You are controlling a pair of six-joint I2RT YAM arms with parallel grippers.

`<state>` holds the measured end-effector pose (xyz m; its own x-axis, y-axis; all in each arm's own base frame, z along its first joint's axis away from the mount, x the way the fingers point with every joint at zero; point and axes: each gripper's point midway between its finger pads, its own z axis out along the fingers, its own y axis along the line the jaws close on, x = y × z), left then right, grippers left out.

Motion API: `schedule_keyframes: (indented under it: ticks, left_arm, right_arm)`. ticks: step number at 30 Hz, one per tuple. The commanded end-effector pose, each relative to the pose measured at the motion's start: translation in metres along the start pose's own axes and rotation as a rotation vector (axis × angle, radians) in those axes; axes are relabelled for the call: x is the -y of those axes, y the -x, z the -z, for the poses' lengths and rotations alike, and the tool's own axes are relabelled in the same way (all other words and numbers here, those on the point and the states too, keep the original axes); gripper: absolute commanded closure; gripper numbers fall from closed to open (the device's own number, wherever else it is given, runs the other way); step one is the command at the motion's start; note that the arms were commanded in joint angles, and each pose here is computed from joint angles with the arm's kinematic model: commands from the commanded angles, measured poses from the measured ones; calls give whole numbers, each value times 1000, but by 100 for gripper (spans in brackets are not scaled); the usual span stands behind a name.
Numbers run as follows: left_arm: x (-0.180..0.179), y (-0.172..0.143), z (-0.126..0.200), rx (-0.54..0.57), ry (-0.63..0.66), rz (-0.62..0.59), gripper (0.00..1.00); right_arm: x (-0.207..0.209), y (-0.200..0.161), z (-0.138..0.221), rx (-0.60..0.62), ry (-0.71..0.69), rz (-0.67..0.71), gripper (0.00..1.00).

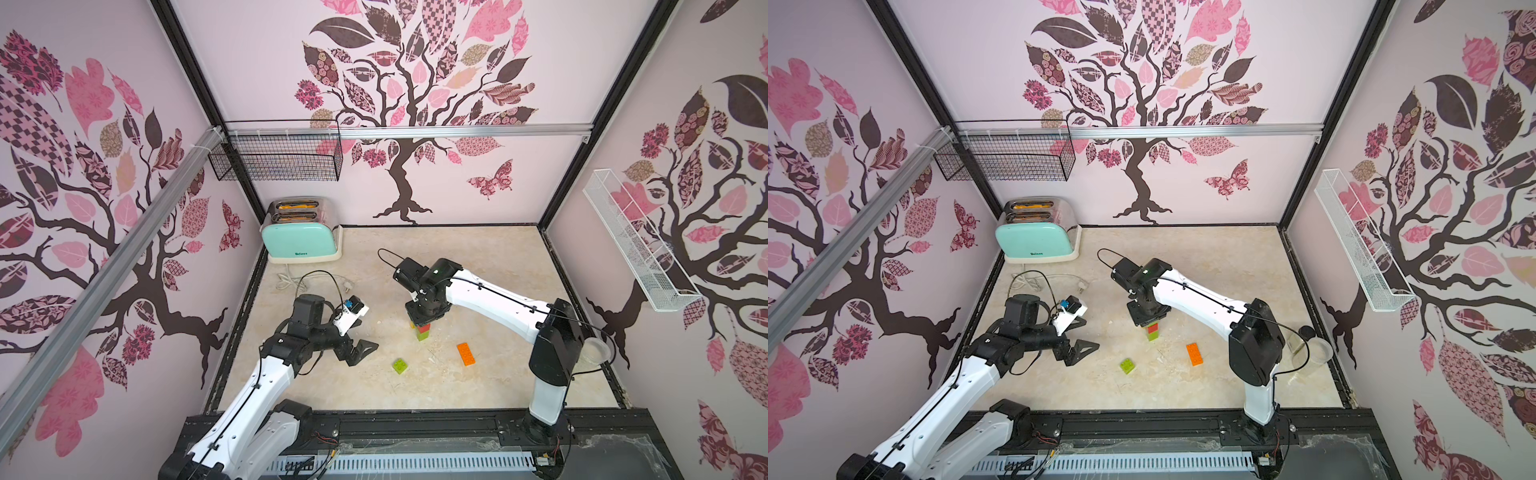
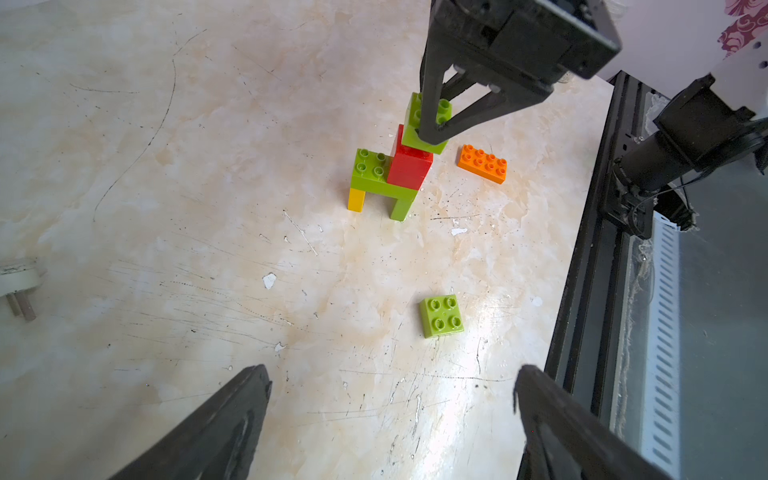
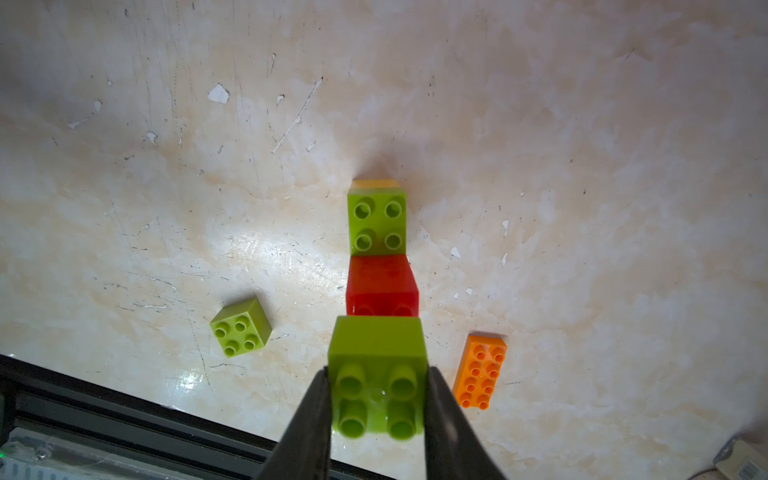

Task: Assemble a giraffe with lego
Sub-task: Assemble the lego brick with the lego brick.

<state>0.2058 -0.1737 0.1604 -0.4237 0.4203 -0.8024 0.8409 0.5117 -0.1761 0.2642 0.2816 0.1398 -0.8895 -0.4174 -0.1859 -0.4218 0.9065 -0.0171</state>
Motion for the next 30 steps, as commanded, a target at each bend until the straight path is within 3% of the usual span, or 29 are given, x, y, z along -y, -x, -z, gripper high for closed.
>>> schedule_keyframes:
  ticks: [1, 10, 20, 30]
  left_arm:
    - [2, 1, 0, 12, -12, -12, 2]
    - [3, 1, -1, 6, -13, -13, 2]
    - [5, 0, -2, 8, -22, -17, 2]
    - [4, 1, -1, 8, -15, -19, 2]
  right_arm:
    - [-4, 7, -4, -10, 18, -4, 74]
    - [4, -7, -18, -72, -24, 3, 74]
    - [4, 7, 1, -13, 2, -1, 74]
    - [8, 3, -1, -38, -4, -8, 74]
